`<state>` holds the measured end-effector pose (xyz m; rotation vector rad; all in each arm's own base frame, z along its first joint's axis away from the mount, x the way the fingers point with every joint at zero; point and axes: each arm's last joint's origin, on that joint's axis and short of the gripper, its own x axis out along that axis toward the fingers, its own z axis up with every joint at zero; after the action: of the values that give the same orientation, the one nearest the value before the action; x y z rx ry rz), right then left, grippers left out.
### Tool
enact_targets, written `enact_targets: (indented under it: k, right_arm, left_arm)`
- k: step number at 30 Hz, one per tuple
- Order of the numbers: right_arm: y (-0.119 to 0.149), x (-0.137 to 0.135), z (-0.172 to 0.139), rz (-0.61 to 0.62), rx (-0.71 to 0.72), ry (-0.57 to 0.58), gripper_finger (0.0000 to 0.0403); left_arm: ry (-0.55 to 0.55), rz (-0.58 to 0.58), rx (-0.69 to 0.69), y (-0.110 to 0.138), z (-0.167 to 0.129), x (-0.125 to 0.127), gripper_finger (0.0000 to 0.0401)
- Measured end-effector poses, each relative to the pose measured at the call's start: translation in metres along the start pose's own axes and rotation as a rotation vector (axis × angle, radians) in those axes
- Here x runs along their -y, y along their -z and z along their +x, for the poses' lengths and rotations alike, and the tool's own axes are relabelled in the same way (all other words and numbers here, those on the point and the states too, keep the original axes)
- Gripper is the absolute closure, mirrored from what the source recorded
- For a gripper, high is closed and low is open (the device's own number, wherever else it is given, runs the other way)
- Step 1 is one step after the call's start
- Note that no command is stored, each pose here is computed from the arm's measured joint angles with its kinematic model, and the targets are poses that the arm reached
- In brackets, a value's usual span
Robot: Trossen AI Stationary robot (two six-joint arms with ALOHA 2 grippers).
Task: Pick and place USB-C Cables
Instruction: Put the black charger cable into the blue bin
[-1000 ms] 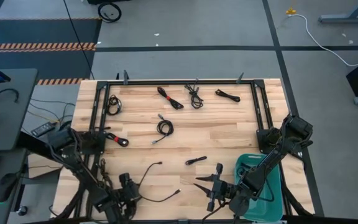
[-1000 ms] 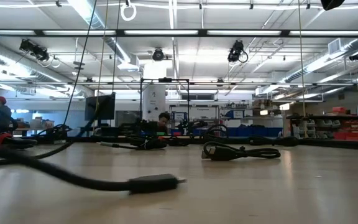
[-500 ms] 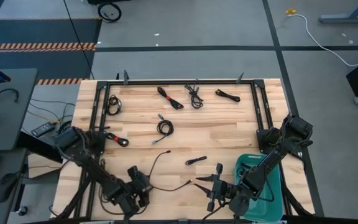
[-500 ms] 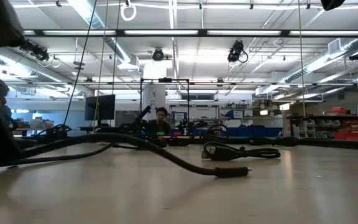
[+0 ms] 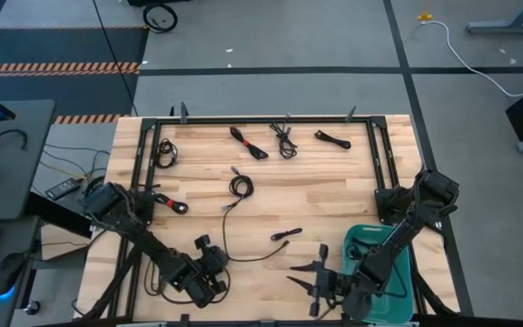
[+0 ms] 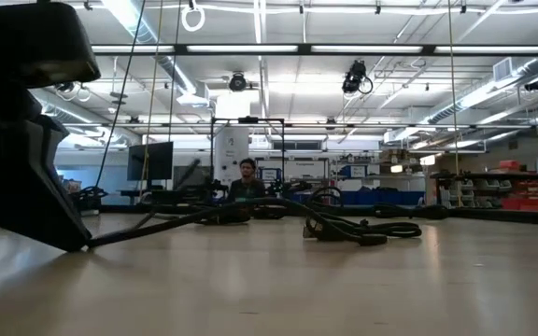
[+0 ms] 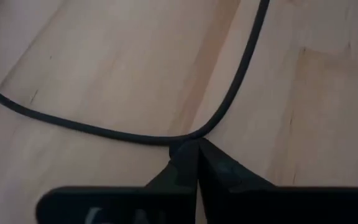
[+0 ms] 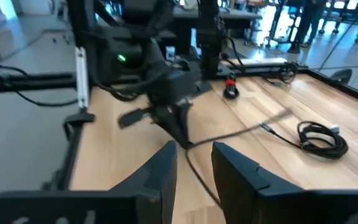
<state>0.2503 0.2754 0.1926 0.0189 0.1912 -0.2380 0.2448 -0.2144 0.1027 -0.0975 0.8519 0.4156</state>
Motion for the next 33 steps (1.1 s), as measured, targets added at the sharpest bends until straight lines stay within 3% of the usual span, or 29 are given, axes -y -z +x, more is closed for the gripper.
enact_targets:
  k: [3, 6, 11, 13, 18, 22, 25, 28, 33]
  right_arm:
    - [-0.001, -0.007, -0.013, 0.003, 0.022, -0.024, 0.0304]
    - [0.0, -0.012, -0.022, -0.007, 0.027, -0.051, 0.0312]
    - [0.0, -0.012, -0.022, -0.011, 0.029, -0.047, 0.0322]
    - [-0.001, -0.01, -0.018, -0.014, 0.029, -0.035, 0.0325]
    - [-0.002, -0.007, -0.01, -0.011, 0.019, -0.037, 0.0328]
    - [-0.002, -0.007, -0.009, -0.009, 0.013, -0.056, 0.0328]
    - [-0.002, -0.009, -0.012, 0.003, 0.014, -0.08, 0.0328]
    - [-0.002, -0.012, -0.013, 0.008, -0.012, -0.163, 0.0328]
    - [0.007, -0.013, -0.001, 0.042, -0.062, -0.24, 0.0328]
  left_arm:
    - [0.022, 0.024, -0.001, 0.002, -0.007, 0.002, 0.0396]
    - [0.06, 0.123, -0.015, 0.0, -0.024, 0.003, 0.0397]
    - [0.136, 0.272, 0.095, -0.021, -0.051, 0.013, 0.0384]
    - [0.143, 0.356, 0.04, -0.026, -0.042, 0.009, 0.0363]
    - [0.174, 0.439, -0.077, -0.042, -0.007, 0.0, 0.0275]
    - [0.21, 0.445, -0.079, -0.055, 0.013, -0.005, 0.0201]
    - [0.254, 0.453, -0.105, -0.06, 0.023, -0.007, 0.018]
    - [0.274, 0.446, -0.11, -0.061, 0.029, -0.007, 0.0212]
    - [0.302, 0.45, -0.105, -0.063, 0.021, -0.006, 0.0363]
